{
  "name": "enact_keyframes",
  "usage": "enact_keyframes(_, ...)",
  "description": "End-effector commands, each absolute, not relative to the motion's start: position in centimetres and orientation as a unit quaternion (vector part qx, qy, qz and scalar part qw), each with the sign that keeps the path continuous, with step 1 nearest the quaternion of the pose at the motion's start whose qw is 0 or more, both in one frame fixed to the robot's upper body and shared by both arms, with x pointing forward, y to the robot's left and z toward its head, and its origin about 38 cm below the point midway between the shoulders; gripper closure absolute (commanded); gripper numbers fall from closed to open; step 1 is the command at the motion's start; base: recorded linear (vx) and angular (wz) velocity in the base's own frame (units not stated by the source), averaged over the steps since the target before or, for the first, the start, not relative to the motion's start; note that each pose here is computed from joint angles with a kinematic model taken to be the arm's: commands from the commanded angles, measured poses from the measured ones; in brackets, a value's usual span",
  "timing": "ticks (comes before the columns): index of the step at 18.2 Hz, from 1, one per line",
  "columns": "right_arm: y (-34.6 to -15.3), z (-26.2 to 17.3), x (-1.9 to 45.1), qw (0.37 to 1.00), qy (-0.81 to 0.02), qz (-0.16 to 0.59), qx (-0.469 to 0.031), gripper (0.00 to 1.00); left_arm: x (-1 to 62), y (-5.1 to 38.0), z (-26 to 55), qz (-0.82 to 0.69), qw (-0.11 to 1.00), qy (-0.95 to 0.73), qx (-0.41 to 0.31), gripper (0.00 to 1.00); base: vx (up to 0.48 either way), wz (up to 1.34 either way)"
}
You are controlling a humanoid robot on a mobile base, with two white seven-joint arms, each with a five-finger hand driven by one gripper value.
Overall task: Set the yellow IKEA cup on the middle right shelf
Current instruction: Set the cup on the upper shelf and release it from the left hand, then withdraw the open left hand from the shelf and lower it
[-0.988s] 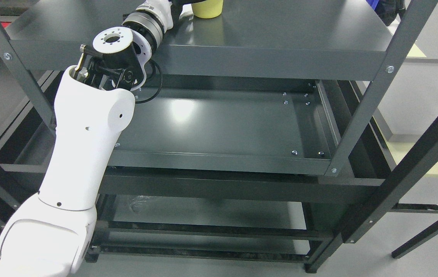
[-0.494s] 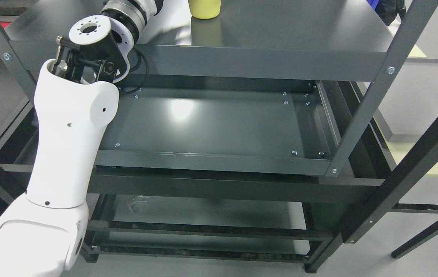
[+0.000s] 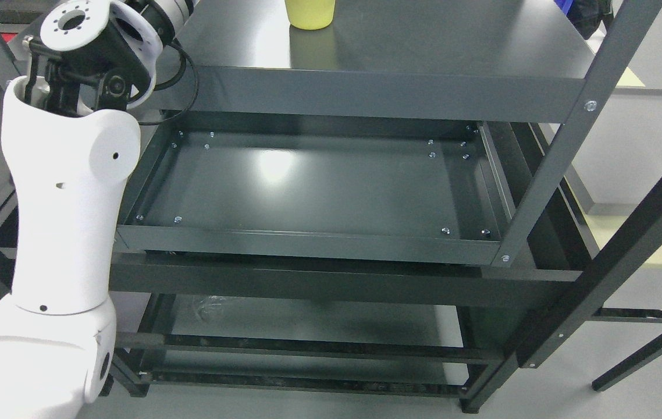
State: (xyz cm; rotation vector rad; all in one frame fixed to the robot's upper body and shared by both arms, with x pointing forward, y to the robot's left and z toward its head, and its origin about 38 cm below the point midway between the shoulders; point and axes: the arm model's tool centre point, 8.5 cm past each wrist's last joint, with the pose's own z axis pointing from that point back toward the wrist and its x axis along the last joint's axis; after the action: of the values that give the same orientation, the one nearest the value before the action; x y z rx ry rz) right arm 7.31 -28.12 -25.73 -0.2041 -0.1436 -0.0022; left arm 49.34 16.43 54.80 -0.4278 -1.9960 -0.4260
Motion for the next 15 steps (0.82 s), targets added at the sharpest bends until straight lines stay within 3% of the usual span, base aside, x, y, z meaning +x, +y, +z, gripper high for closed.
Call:
enact_keyframes(1,-29.1,-25.7,6.4,0.992,-0.066,-0.004,-0.108,0.01,46.3,18.4,56.4,-0.246,0.451,-0.833,-0.205,0.03,0.0,0.0)
enact_keyframes(8,-29.1,-25.7,6.4,0.992,-0.066,-0.004,-0.108,0.01,43.5,16.1,51.7,-0.451,0.406,-0.73,-0.316,0.04,0.0,0.0)
enact_keyframes(15,-29.1,-25.7,6.4,0.992,-0.066,-0.004,-0.108,0.01,40.6,10.8,39.2,-0.549,0.431,-0.59,-0.406,0.03,0.0,0.0)
